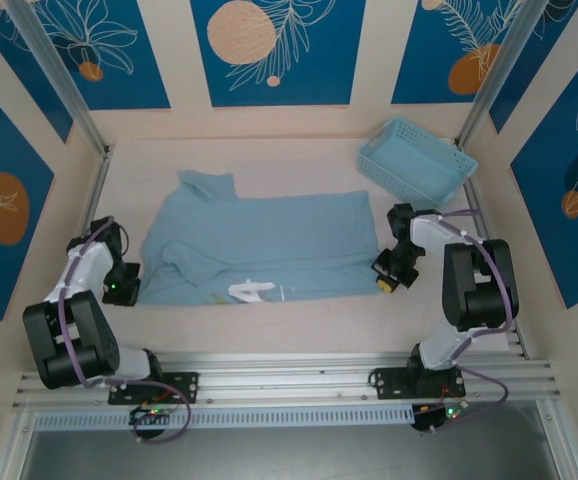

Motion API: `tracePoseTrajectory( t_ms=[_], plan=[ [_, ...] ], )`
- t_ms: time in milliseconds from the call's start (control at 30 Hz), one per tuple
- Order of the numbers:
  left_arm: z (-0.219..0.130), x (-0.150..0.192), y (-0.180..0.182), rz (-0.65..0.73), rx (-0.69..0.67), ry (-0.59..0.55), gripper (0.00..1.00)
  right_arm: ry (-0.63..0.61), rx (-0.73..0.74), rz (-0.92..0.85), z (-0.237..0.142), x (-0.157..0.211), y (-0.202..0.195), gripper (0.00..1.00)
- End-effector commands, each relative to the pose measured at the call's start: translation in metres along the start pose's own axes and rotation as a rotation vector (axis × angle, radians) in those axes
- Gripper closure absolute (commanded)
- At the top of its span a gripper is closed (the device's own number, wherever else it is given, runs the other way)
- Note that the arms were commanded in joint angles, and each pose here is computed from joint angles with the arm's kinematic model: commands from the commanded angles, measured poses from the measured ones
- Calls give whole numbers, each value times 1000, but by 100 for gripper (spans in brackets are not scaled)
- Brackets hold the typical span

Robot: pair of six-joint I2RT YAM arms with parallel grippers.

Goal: Fold and stack the t-shirts

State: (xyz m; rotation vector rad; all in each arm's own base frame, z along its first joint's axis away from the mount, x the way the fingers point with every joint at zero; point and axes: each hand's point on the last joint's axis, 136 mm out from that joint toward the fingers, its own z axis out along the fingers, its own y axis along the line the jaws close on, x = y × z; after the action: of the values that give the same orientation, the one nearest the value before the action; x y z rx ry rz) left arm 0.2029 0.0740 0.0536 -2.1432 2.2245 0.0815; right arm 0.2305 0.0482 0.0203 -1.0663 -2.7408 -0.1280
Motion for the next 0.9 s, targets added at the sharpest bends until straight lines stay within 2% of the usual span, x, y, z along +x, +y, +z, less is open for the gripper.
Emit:
tracePoseTrajectory(
  t_ms=[0,33,100,167,200,233,300,400,500,633,867],
  plan=[
    [1,-13,9,53,-33,-55,85,48,17,65,0,14,-8,77],
    [-3,-14,4,76,-11,-64,78,44,10,65,-4,15,-8,70],
    [-19,-20,-3,114,34,-103,51,14,-2,62,-17,15,-6,59],
    [-39,-24,-12,159,86,-137,39,-35,-11,42,-33,14,-4,57],
    [-50,-23,-16,186,113,-146,37,-67,-23,28,-41,12,-2,57],
    [-58,-19,-22,210,146,-143,37,-96,-39,3,-48,12,3,56],
    [-67,7,-44,274,271,-66,37,-148,-109,-77,-58,11,21,55],
    [-66,71,-74,380,446,108,38,-160,-196,-176,-59,13,45,54],
    [-51,116,-72,440,443,207,38,-109,-267,-212,-53,14,64,54],
    [-33,118,-64,440,391,177,42,-100,-265,-225,-51,8,71,55],
    [-8,115,-77,515,342,147,46,-101,-281,-212,-52,3,72,55]
  ],
)
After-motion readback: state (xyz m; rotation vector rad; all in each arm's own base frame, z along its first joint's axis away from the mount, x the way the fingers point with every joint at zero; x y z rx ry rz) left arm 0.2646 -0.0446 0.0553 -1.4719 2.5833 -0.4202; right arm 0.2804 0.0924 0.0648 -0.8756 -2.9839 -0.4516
